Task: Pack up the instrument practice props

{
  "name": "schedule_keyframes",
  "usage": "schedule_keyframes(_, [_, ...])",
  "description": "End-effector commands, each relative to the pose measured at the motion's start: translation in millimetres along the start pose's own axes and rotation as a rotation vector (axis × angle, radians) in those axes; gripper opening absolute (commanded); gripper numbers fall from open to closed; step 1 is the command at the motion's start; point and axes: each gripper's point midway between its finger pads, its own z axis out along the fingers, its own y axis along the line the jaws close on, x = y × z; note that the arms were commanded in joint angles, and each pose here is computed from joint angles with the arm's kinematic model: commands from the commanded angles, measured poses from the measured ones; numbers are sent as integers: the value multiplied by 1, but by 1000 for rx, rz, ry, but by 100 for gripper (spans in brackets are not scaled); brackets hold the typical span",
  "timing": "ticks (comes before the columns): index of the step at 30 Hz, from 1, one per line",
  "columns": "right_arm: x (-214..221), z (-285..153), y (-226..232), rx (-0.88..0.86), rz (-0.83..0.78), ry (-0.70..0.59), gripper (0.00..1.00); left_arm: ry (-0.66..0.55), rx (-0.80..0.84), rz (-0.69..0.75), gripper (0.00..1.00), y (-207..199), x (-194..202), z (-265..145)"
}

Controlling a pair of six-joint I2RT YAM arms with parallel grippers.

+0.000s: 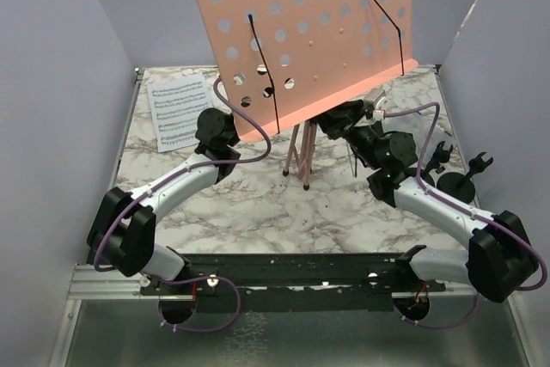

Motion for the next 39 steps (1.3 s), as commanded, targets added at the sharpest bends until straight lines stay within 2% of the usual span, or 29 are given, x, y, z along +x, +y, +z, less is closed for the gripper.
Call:
schedule_keyframes(1, [93,-30,14,-54,84,303,8,-45,21,-11,75,-3,-9,16])
schedule_keyframes(9, [91,-26,16,-78,71,310,8,-15,40,-27,70,-8,7,20])
schedule_keyframes(12, [88,-25,18,-89,70,308,10,0,38,-27,56,-6,11,22])
schedule_keyframes(15, [85,-26,18,-83,66,306,15,8,48,-27,37,-8,12,23])
schedule_keyframes(18, [86,-32,12,-35,71,310,30,5,28,-11,16,-5,11,20])
schedule_keyframes(22, [87,-47,7,11,63,329,51,7,19,7,3,-3,9,18])
schedule_keyframes(24, [87,-56,5,35,57,341,55,12,17,6,1,-3,10,18])
schedule_keyframes(29, [103,-81,10,38,66,411,55,21,18,-2,0,-3,13,17])
schedule_keyframes(34, [119,-88,22,-9,126,430,50,20,31,-15,0,-7,11,17])
schedule_keyframes(39, [118,-71,21,-29,127,393,43,9,40,-24,0,-10,5,18])
